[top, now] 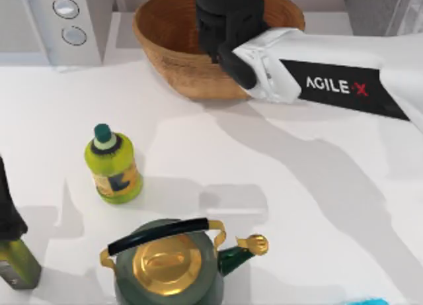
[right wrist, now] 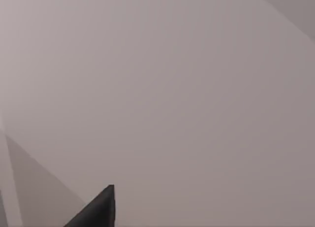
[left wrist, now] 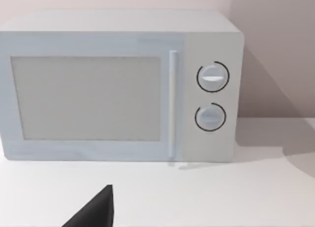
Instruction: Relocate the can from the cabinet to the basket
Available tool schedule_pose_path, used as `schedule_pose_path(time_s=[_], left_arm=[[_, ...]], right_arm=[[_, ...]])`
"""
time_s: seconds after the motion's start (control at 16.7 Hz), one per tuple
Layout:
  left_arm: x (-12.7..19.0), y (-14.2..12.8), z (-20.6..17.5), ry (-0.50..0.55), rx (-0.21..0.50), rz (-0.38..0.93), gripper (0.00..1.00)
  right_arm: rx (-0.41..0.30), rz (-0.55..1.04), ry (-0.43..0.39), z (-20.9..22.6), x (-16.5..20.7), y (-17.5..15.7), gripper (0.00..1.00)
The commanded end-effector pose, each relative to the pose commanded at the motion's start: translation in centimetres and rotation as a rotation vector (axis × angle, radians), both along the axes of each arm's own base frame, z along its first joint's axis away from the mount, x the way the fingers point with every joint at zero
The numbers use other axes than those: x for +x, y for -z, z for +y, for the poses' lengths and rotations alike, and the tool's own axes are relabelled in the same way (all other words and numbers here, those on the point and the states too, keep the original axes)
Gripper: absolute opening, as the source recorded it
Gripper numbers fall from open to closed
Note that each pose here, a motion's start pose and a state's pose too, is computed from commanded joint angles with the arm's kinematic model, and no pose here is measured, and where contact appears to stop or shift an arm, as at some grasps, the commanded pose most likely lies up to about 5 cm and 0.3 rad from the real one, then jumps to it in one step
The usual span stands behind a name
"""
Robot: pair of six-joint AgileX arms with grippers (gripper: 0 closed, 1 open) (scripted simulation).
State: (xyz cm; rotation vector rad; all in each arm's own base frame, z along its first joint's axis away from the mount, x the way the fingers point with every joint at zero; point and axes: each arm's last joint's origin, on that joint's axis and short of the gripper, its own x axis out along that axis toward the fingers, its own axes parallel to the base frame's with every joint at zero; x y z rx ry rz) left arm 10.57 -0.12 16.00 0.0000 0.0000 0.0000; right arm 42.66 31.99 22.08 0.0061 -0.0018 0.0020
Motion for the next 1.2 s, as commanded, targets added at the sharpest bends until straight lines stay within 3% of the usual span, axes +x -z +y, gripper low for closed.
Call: schedule_pose_path(time_s=[0.66, 1.2], left_arm=[[0.0, 0.0, 0.0, 0.000, 0.000, 0.000, 1.00], [0.0, 0.0, 0.0, 0.000, 0.000, 0.000, 1.00]], right_arm=[[-0.001, 0.000, -0.002, -0.8, -0.3, -0.8, 1.00], [-0.012, -0.001, 0.006, -11.4, -4.8, -8.7, 1.00]])
